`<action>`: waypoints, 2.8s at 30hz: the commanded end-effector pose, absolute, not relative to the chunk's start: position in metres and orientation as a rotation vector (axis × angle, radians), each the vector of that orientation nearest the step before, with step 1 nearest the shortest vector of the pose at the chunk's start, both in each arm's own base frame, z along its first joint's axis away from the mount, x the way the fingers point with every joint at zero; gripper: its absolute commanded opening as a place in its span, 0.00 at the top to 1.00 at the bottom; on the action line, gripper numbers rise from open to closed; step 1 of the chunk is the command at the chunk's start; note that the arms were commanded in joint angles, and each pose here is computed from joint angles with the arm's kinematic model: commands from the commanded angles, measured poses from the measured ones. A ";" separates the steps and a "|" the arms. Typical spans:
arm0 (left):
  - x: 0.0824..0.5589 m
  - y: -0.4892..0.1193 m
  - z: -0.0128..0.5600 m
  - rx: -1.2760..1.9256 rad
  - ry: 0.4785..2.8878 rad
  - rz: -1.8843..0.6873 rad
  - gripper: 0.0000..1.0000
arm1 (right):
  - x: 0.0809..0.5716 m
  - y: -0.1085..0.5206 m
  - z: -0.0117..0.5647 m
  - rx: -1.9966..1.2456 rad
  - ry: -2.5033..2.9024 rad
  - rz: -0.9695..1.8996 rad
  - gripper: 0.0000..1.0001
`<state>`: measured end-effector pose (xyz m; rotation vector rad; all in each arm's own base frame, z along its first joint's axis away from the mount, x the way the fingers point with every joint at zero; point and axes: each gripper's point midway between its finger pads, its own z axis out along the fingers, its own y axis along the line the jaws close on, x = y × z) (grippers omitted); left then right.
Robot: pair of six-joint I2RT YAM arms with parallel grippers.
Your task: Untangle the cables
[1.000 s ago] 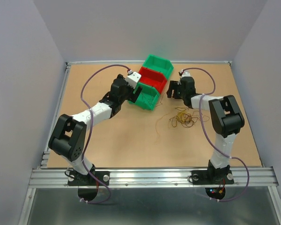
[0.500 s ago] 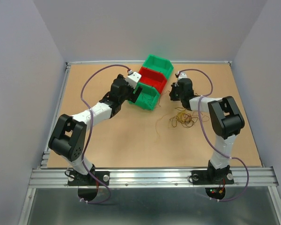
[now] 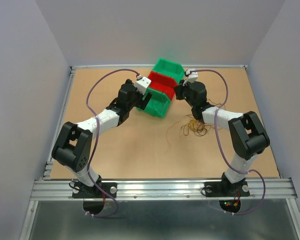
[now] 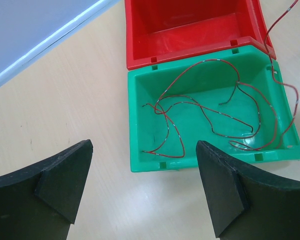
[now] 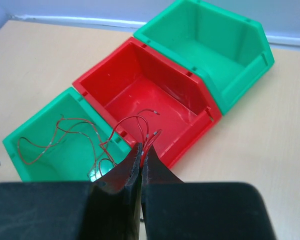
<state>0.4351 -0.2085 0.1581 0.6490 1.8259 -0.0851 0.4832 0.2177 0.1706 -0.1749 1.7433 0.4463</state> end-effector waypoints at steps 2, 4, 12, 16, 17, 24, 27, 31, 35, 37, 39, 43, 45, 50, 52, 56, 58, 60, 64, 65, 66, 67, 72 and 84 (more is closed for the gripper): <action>0.443 -0.207 0.179 0.615 1.770 -0.076 0.04 | 0.489 0.239 0.196 -0.219 1.613 0.467 0.99; 0.445 -0.203 0.184 0.583 1.765 -0.063 0.04 | 0.489 0.256 0.199 -0.269 1.595 0.516 0.99; 0.453 -0.179 0.200 0.471 1.756 -0.119 0.04 | 0.470 0.312 0.138 -0.530 1.676 0.578 0.99; 0.455 -0.178 0.197 0.479 1.766 -0.119 0.04 | 0.462 0.340 0.103 -0.695 1.764 0.585 0.99; 0.456 -0.178 0.196 0.479 1.767 -0.117 0.04 | 0.465 0.347 0.103 -0.727 1.784 0.587 0.99; 0.468 -0.170 0.179 0.458 1.816 -0.079 0.04 | 0.444 0.374 0.036 -0.948 1.924 0.715 0.99; 0.473 -0.165 0.178 0.428 1.831 -0.109 0.04 | 0.425 0.380 0.032 -1.053 1.919 0.796 0.99; 0.473 -0.151 0.192 0.369 1.798 -0.109 0.04 | 0.394 0.391 0.038 -1.175 1.868 0.870 0.99; 0.472 -0.136 0.209 0.315 1.754 -0.107 0.04 | 0.363 0.406 0.044 -1.284 1.815 0.921 0.99; 0.469 -0.131 0.215 0.300 1.741 -0.102 0.04 | 0.346 0.416 0.048 -1.343 1.776 0.931 0.99; 0.468 -0.129 0.219 0.286 1.724 -0.101 0.04 | 0.338 0.423 0.053 -1.361 1.755 0.938 0.95; 0.464 -0.125 0.225 0.264 1.699 -0.093 0.04 | 0.339 0.431 0.067 -1.325 1.751 0.911 0.92; 0.463 -0.124 0.227 0.261 1.692 -0.093 0.04 | 0.345 0.430 0.083 -1.271 1.727 0.881 0.90; 0.460 -0.123 0.230 0.265 1.679 -0.093 0.04 | 0.345 0.410 0.120 -1.070 1.650 0.825 0.54; 0.459 -0.123 0.230 0.271 1.677 -0.090 0.04 | 0.342 0.402 0.145 -1.010 1.614 0.816 0.49; 0.458 -0.122 0.233 0.270 1.660 -0.085 0.04 | 0.341 0.382 0.164 -0.914 1.615 0.758 0.32; 0.456 -0.122 0.234 0.273 1.656 -0.086 0.04 | 0.340 0.369 0.167 -0.866 1.633 0.725 0.20; 0.455 -0.122 0.237 0.274 1.647 -0.091 0.04 | 0.340 0.357 0.163 -0.822 1.666 0.682 0.15; 0.448 -0.136 0.235 0.343 1.632 -0.139 0.04 | 0.362 0.311 0.170 -0.526 1.819 0.493 0.12; 0.445 -0.142 0.235 0.368 1.624 -0.152 0.04 | 0.377 0.281 0.171 -0.375 1.855 0.348 0.11; 0.444 -0.144 0.235 0.382 1.620 -0.151 0.04 | 0.380 0.258 0.159 -0.298 1.933 0.255 0.09; 0.440 -0.152 0.233 0.406 1.619 -0.157 0.04 | 0.390 0.229 0.155 -0.143 1.975 0.201 0.06; 0.431 -0.162 0.235 0.457 1.594 -0.142 0.04 | 0.404 0.099 0.141 0.315 1.980 -0.038 0.00; 0.427 -0.164 0.239 0.461 1.572 -0.141 0.04 | 0.455 0.028 0.051 0.559 2.109 -0.182 0.01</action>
